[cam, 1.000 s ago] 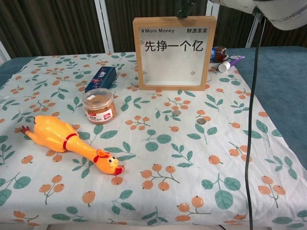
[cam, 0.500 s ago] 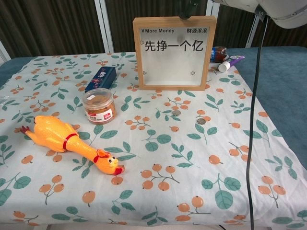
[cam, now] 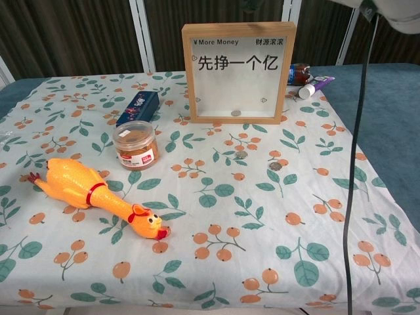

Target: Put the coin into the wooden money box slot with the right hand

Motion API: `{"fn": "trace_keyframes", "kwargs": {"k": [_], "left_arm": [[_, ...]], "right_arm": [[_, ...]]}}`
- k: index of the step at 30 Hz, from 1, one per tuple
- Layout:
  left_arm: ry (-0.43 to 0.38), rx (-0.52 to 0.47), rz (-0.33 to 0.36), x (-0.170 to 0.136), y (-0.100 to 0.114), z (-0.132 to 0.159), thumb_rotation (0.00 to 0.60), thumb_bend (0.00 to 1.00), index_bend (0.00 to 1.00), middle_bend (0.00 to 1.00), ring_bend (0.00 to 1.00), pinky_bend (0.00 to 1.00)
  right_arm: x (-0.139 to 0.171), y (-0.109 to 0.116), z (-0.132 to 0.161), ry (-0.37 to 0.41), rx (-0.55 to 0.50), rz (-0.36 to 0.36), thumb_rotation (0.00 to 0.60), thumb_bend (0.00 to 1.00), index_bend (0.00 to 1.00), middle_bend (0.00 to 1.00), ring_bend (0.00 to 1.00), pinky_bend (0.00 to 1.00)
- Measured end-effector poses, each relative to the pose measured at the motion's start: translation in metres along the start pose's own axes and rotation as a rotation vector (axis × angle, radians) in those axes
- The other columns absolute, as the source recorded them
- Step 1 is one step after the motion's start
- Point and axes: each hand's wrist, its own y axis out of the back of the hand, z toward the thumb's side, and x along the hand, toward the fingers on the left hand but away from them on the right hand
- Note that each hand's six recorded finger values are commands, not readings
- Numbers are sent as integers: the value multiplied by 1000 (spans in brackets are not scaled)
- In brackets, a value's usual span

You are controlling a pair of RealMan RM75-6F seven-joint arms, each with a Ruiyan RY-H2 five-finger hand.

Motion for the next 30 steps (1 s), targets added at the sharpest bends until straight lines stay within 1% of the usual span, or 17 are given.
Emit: {"fn": "trace_keyframes", "kwargs": {"k": [2, 5, 7, 10, 13, 17, 18, 19, 23, 24, 26, 30], "left_arm": [[-4, 2, 1, -1, 0, 1, 600, 482, 0, 0, 0, 37], [-9, 7, 2, -2, 0, 3, 600, 482, 0, 0, 0, 37], [-11, 9, 1, -2, -1, 4, 600, 482, 0, 0, 0, 37], [-15, 14, -3, -2, -3, 6, 600, 483, 0, 0, 0, 37], [-18, 19, -11, -2, -5, 8, 600, 482, 0, 0, 0, 37], [-24, 21, -15, -2, -6, 10, 600, 480, 0, 0, 0, 37], [-26, 21, -16, -2, -6, 10, 600, 481, 0, 0, 0, 37], [-28, 21, -15, -2, -6, 10, 600, 482, 0, 0, 0, 37], [-28, 15, -8, -3, -4, 10, 600, 481, 0, 0, 0, 37], [-27, 14, -7, -4, -4, 9, 600, 480, 0, 0, 0, 37], [-26, 10, -5, -4, -3, 9, 600, 479, 0, 0, 0, 37], [-23, 2, -1, -4, -1, 7, 600, 480, 0, 0, 0, 37]], "right_arm": [[10, 5, 3, 31, -16, -11, 600, 438, 351, 154, 0, 1], [34, 12, 7, 87, -36, -20, 600, 356, 316, 125, 0, 0], [57, 16, 6, 126, -43, -25, 600, 316, 307, 120, 0, 0], [96, 20, -1, 173, -54, -42, 600, 304, 316, 120, 0, 0], [131, 15, -17, 200, -50, -57, 600, 304, 346, 120, 0, 0], [174, -10, -49, 196, -46, -40, 600, 305, 402, 118, 0, 0], [185, -19, -58, 188, -50, -30, 600, 304, 413, 118, 0, 0], [190, -26, -63, 181, -52, -23, 600, 306, 430, 117, 0, 0], [199, -59, -79, 157, -82, 17, 600, 375, 457, 117, 0, 0], [200, -70, -83, 151, -92, 33, 600, 383, 461, 117, 0, 0], [200, -87, -86, 145, -100, 53, 600, 408, 485, 118, 0, 0], [200, -126, -90, 142, -83, 100, 600, 440, 525, 118, 0, 0]]}}
